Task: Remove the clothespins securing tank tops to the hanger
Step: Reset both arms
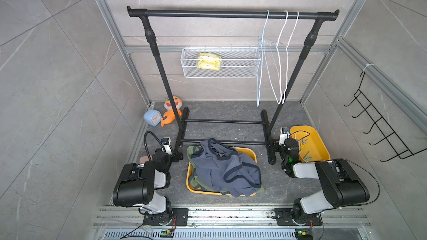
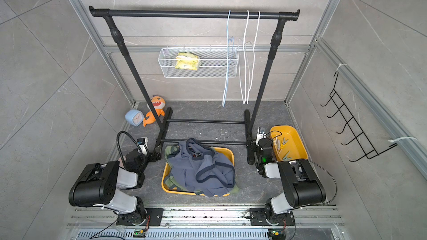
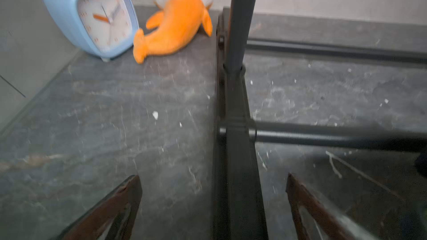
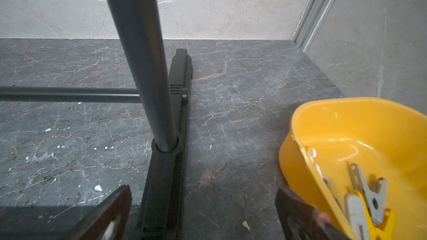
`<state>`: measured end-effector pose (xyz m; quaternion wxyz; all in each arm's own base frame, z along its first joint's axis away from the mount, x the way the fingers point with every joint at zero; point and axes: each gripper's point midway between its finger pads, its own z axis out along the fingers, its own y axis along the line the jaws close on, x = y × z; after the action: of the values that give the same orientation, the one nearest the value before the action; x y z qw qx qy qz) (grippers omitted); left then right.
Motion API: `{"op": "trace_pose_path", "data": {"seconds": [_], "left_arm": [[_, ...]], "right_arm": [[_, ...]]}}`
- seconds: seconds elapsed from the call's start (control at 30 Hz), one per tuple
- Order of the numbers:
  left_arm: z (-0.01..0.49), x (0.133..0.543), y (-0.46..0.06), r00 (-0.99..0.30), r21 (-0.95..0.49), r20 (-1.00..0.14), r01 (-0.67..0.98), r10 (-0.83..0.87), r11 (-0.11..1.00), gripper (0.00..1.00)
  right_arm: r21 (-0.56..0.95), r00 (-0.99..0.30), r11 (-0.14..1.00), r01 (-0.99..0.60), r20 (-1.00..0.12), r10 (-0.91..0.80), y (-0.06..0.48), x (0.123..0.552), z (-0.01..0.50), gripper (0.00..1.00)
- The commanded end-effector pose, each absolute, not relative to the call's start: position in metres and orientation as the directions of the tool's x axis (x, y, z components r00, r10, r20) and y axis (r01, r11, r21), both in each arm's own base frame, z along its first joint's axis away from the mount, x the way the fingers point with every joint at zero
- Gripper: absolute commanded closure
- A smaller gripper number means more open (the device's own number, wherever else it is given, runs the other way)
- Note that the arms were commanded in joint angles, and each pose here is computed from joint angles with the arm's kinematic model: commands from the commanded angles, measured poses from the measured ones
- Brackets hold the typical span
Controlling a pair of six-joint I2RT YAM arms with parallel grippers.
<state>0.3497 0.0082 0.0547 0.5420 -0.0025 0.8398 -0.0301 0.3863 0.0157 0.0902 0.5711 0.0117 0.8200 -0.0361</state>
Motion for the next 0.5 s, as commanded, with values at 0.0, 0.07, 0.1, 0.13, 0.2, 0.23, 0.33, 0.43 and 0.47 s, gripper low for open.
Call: {"op": "trace_pose_path", "data": {"seconds": [0.0,0.07,0.1,0.13,0.2,0.23,0.33,0.43,0.47], "left_arm": [[0.0857,0.3843,0.0304,-0.372,-0.022,-0.927,-0.094,-0.055,0.995,0.00],[0.0856,0.3840,0.0222,-0.376,-0.028,-0.925,-0.045,-0.043,0.999,0.00],[0.0855,0.3859,0.0257,-0.382,-0.028,-0.923,-0.066,-0.051,0.997,0.00],[0.0853,0.3845,0.0246,-0.379,-0.029,-0.924,-0.060,-0.050,0.998,0.00],[0.0841,0.3851,0.0257,-0.384,-0.027,-0.922,-0.067,-0.051,0.997,0.00],[0.0856,0.3856,0.0253,-0.381,-0.026,-0.923,-0.064,-0.048,0.998,0.00],[0.0853,0.3853,0.0253,-0.382,-0.026,-0.923,-0.064,-0.049,0.998,0.00],[0.0842,0.3847,0.0255,-0.385,-0.025,-0.922,-0.065,-0.049,0.998,0.00],[0.0851,0.3853,0.0259,-0.383,-0.025,-0.922,-0.066,-0.049,0.997,0.00]], "right_arm": [[-0.056,-0.331,0.997,0.044,-0.943,-0.038,0.0186,0.3873,0.0935,0.00],[-0.057,-0.332,0.997,0.043,-0.942,-0.039,0.0188,0.3870,0.0930,0.00],[-0.056,-0.331,0.998,0.042,-0.943,-0.039,0.0191,0.3872,0.0934,0.00],[-0.056,-0.332,0.997,0.043,-0.942,-0.039,0.0186,0.3871,0.0930,0.00],[-0.056,-0.332,0.998,0.043,-0.942,-0.038,0.0189,0.3870,0.0930,0.00],[-0.056,-0.331,0.997,0.044,-0.943,-0.038,0.0188,0.3874,0.0936,0.00],[-0.056,-0.333,0.998,0.042,-0.942,-0.039,0.0190,0.3870,0.0929,0.00],[-0.056,-0.331,0.998,0.043,-0.943,-0.038,0.0187,0.3873,0.0934,0.00],[-0.056,-0.332,0.998,0.042,-0.943,-0.039,0.0190,0.3871,0.0932,0.00]]}}
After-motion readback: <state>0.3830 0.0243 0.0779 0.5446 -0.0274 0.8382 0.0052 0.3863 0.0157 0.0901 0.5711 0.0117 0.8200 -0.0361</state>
